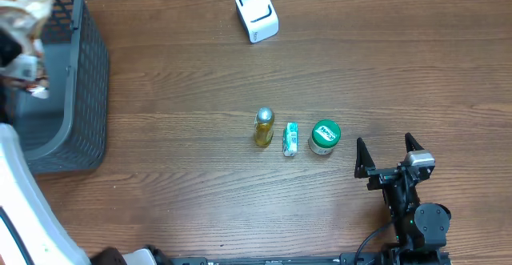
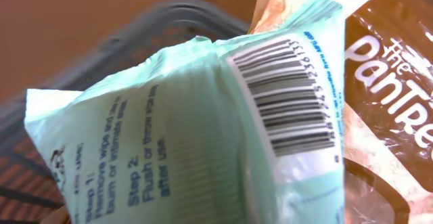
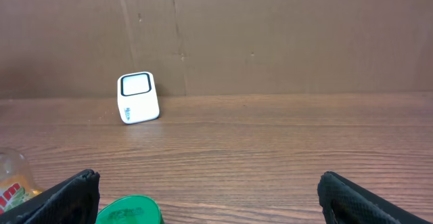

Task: Scan the item barcode
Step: 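Pull the wipes packet up from the basket with the left gripper, then carry the packet bundle left of the yellow bottle and lower it, then set the packets on the table and open the left gripper, then raise the left gripper and withdraw it toward the basket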

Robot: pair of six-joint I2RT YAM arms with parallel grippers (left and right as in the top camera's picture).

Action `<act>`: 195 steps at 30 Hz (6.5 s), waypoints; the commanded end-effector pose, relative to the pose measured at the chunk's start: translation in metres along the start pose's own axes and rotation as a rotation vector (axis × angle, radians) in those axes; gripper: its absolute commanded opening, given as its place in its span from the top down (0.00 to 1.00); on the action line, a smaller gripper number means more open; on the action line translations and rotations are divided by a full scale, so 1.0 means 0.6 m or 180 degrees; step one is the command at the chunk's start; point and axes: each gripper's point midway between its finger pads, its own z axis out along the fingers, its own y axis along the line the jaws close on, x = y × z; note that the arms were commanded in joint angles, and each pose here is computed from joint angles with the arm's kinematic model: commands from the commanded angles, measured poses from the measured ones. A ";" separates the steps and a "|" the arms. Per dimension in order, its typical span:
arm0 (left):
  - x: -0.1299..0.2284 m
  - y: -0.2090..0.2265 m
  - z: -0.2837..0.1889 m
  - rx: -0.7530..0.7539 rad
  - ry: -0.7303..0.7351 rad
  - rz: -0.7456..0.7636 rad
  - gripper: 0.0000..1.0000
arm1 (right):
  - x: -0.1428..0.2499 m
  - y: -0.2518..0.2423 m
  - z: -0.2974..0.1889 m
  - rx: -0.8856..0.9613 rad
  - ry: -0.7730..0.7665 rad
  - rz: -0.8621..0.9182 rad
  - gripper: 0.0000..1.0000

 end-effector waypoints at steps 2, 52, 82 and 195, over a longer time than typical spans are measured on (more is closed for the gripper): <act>0.026 -0.077 -0.053 0.0390 0.0085 0.0069 0.96 | 0.004 -0.003 0.000 0.0019 -0.0001 -0.0013 0.00; 0.725 -0.129 -0.017 -0.0633 0.2556 -0.0033 0.39 | 0.004 -0.003 0.000 0.0019 -0.0001 -0.0013 0.00; 0.599 -0.166 -0.040 -0.0150 0.2277 0.1413 0.33 | 0.004 -0.003 0.000 0.0019 -0.0001 -0.0013 0.00; 0.343 0.030 0.076 -0.0773 0.1668 0.0206 0.94 | 0.004 -0.003 0.000 0.0019 -0.0001 -0.0013 0.00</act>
